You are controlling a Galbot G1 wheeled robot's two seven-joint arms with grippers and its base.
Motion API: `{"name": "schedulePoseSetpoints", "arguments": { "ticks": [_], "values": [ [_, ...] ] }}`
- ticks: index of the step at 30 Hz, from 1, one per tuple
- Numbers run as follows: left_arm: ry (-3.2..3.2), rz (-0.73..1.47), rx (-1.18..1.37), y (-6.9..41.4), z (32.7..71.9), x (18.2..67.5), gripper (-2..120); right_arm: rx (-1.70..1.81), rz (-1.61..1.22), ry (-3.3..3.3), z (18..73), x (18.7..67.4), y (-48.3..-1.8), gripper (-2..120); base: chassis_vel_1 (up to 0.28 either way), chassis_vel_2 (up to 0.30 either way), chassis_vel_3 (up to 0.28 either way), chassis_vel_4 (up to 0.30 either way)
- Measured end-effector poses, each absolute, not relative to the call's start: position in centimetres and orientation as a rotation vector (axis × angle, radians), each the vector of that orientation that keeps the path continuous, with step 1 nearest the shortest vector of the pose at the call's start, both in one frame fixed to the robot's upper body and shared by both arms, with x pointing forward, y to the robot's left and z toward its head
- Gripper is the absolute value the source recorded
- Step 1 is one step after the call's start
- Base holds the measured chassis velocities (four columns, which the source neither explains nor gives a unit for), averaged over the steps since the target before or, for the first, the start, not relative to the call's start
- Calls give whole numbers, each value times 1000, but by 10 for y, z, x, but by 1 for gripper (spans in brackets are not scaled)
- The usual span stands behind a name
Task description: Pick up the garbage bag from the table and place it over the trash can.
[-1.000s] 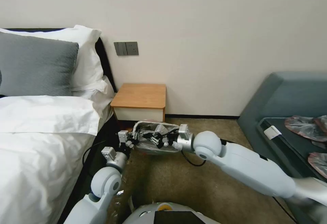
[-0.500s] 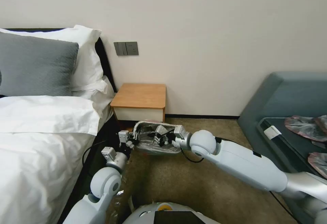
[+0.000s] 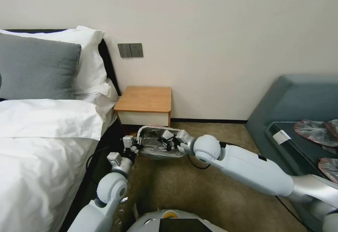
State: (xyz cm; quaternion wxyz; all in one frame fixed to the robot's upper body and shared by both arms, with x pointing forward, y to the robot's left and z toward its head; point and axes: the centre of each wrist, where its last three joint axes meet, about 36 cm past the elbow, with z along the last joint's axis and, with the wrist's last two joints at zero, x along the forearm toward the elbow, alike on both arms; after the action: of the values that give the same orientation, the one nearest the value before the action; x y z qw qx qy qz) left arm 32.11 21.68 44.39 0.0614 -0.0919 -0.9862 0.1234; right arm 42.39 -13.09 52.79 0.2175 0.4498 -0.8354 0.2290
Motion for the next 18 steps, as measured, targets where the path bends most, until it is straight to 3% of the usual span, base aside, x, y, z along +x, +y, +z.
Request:
{"name": "schedulePoseSetpoints", "arguments": {
  "ticks": [18],
  "values": [
    [-3081, 236, -465, 217, 450, 319, 7, 1140, 639, -2307, 511, 433, -117, 0, 0, 0, 0, 0]
  ]
}}
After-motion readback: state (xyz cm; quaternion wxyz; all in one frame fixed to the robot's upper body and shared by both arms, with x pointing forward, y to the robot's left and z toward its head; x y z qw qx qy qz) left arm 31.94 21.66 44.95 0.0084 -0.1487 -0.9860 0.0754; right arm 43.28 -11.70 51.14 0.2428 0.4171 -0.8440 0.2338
